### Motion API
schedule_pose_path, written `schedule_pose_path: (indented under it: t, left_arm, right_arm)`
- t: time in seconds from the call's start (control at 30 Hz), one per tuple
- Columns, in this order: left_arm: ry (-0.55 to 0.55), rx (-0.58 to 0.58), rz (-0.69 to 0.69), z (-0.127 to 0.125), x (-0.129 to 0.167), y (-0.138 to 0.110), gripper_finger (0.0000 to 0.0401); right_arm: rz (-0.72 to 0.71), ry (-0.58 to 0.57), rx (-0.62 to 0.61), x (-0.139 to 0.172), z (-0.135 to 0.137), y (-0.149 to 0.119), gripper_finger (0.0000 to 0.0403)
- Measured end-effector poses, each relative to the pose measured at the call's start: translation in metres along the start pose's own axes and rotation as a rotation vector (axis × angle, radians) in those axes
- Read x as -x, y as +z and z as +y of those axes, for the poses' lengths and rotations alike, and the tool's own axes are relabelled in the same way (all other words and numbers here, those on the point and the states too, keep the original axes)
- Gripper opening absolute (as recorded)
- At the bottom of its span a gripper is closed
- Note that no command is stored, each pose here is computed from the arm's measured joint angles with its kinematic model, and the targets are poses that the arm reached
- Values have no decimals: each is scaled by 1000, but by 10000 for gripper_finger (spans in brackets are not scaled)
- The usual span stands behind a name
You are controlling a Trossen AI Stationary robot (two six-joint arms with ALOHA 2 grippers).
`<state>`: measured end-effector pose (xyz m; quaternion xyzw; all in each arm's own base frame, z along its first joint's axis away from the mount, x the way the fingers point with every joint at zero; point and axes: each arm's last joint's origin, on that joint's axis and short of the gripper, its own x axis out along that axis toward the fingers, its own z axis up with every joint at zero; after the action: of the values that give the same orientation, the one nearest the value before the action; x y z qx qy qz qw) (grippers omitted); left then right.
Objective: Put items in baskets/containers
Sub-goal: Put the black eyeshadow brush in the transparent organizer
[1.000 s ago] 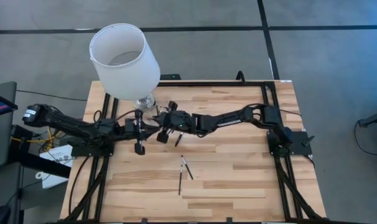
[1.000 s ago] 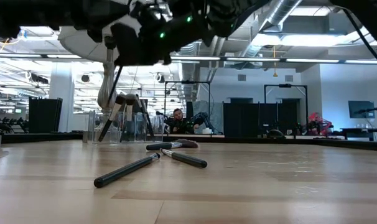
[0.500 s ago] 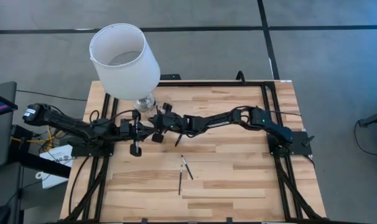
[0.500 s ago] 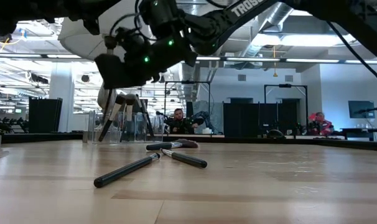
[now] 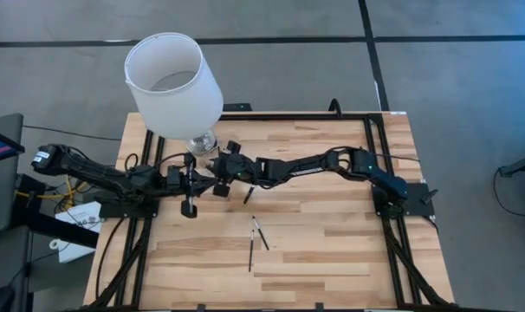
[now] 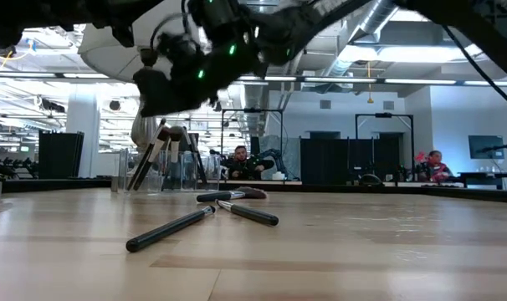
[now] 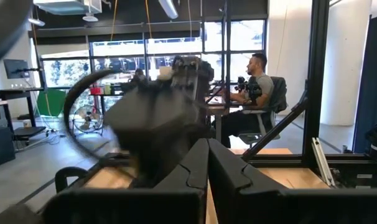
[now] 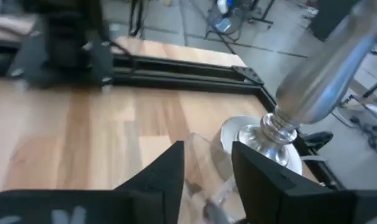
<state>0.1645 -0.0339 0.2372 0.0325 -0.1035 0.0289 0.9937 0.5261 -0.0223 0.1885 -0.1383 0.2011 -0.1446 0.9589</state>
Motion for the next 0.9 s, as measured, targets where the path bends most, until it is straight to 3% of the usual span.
schedule_pose_path:
  t: [0.13, 0.3, 0.37, 0.43, 0.53, 0.63, 0.77, 0.9]
  left_arm:
    - [-5, -2, 13, 0, 0, -1, 6]
    - [-1, -9, 28, 0, 0, -3, 6]
    - [-2, -6, 23, 0, 0, -2, 6]
    - [-3, -6, 24, 0, 0, -3, 6]
    - [-2, -5, 24, 0, 0, -2, 6]
    - [-2, -5, 23, 0, 0, -2, 6]
    - [-3, -5, 24, 0, 0, -2, 6]
    - [0, -7, 22, 0, 0, -2, 6]
  right_arm:
    - [103, 34, 89, 44, 1, 33, 144]
    - [215, -65, 130, 133, -11, 83, 152]
    - [223, -79, 89, 173, -17, 100, 150]
    - [252, -53, -26, 203, -18, 107, 147]
    - [389, -36, -158, 228, -3, 96, 143]
    - [525, -107, -235, 231, 31, 65, 139]
    - [581, -128, -259, 218, 94, 23, 136]
    - [656, -80, -307, 201, 137, -7, 136]
